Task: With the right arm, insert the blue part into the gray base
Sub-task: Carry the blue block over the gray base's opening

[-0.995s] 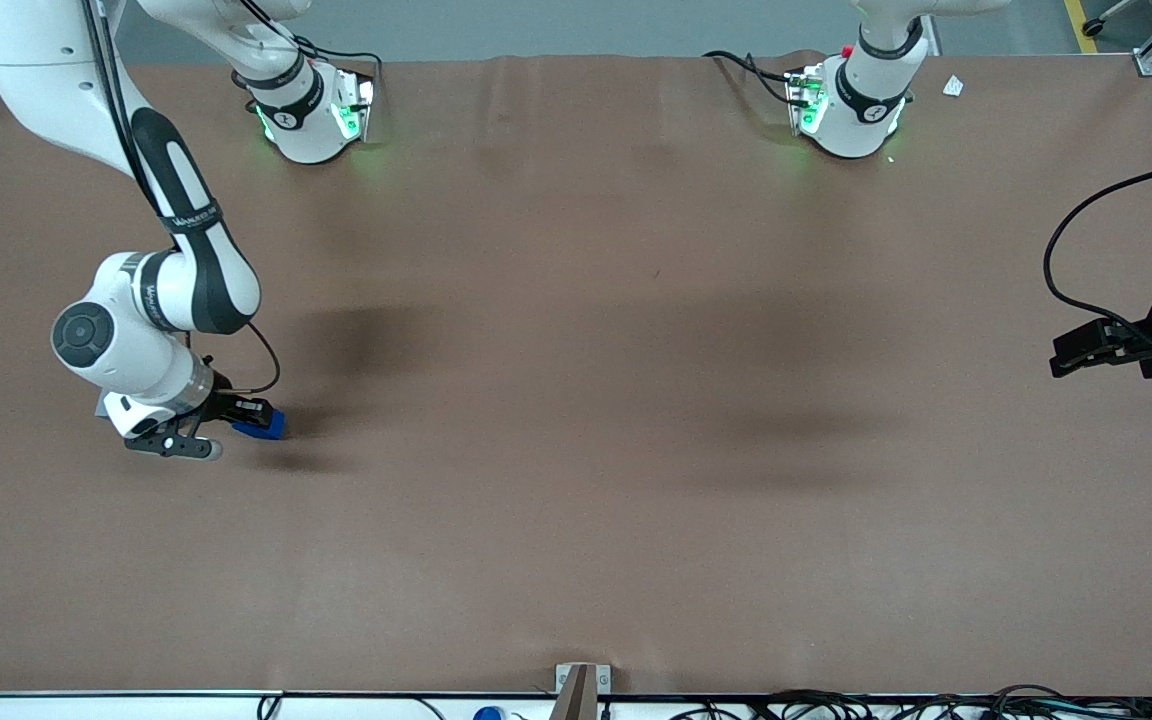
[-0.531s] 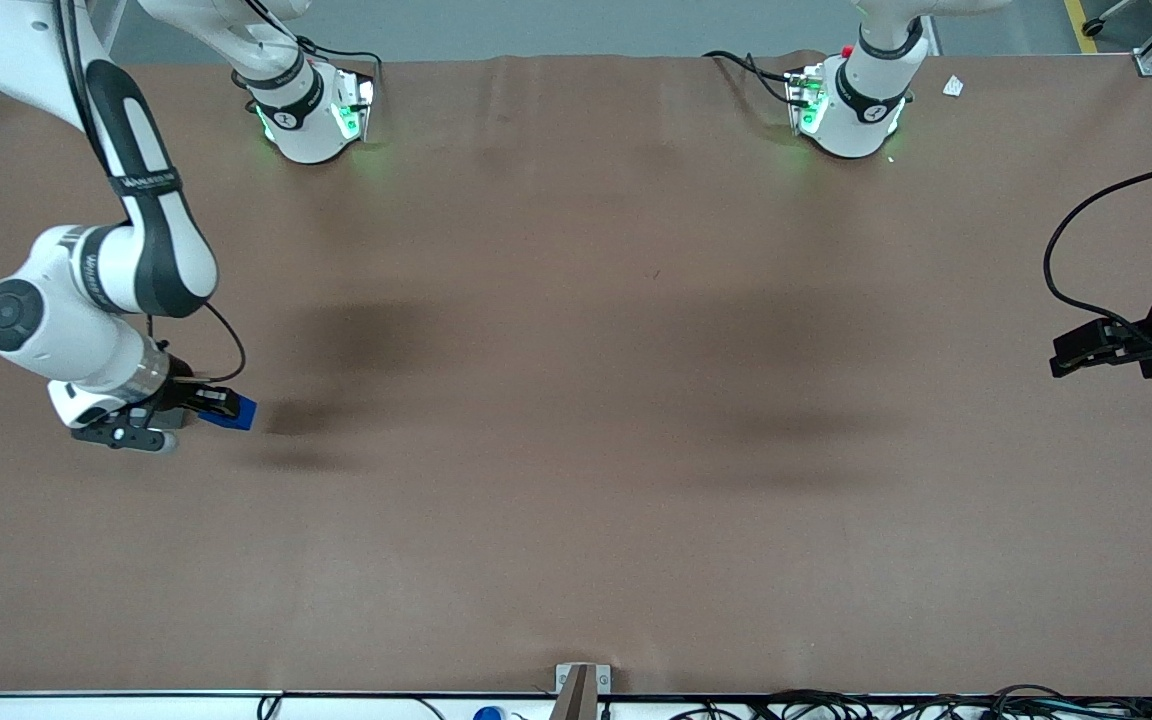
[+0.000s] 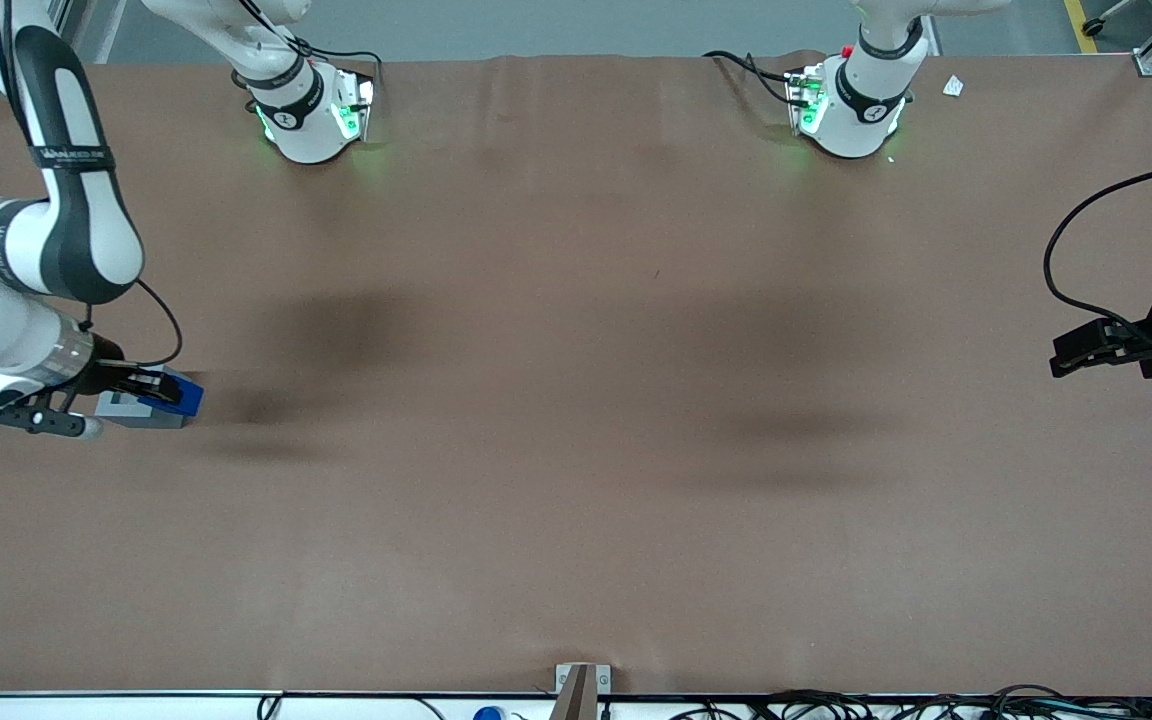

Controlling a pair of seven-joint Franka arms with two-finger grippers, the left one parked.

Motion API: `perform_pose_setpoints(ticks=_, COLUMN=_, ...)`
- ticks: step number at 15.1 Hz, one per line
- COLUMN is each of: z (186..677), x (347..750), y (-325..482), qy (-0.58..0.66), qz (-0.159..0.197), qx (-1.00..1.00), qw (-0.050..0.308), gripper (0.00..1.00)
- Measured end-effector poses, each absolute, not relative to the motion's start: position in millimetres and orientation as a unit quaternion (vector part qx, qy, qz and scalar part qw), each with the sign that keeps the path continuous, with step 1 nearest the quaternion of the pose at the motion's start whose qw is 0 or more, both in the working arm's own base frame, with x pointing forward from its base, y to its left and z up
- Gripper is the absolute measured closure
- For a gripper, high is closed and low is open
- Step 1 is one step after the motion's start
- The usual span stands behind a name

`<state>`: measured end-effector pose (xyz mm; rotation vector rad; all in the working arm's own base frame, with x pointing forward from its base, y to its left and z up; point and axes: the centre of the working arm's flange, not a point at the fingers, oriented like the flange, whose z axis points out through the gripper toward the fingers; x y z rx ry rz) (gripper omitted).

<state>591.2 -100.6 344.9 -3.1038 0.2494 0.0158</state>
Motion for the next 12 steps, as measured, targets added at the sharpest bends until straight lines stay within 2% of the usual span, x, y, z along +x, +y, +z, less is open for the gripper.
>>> perform_pose_setpoints(ticks=6, z=344.8, x=577.3, y=-161.1, qy=0.052, qz=0.004, qx=-0.999, qw=0.014, gripper=0.49)
perform_pose_setpoints(ticks=12, z=342.9, x=569.1, y=-184.2, qy=0.041, qz=0.005, qx=-0.999, qw=0.015, gripper=0.49)
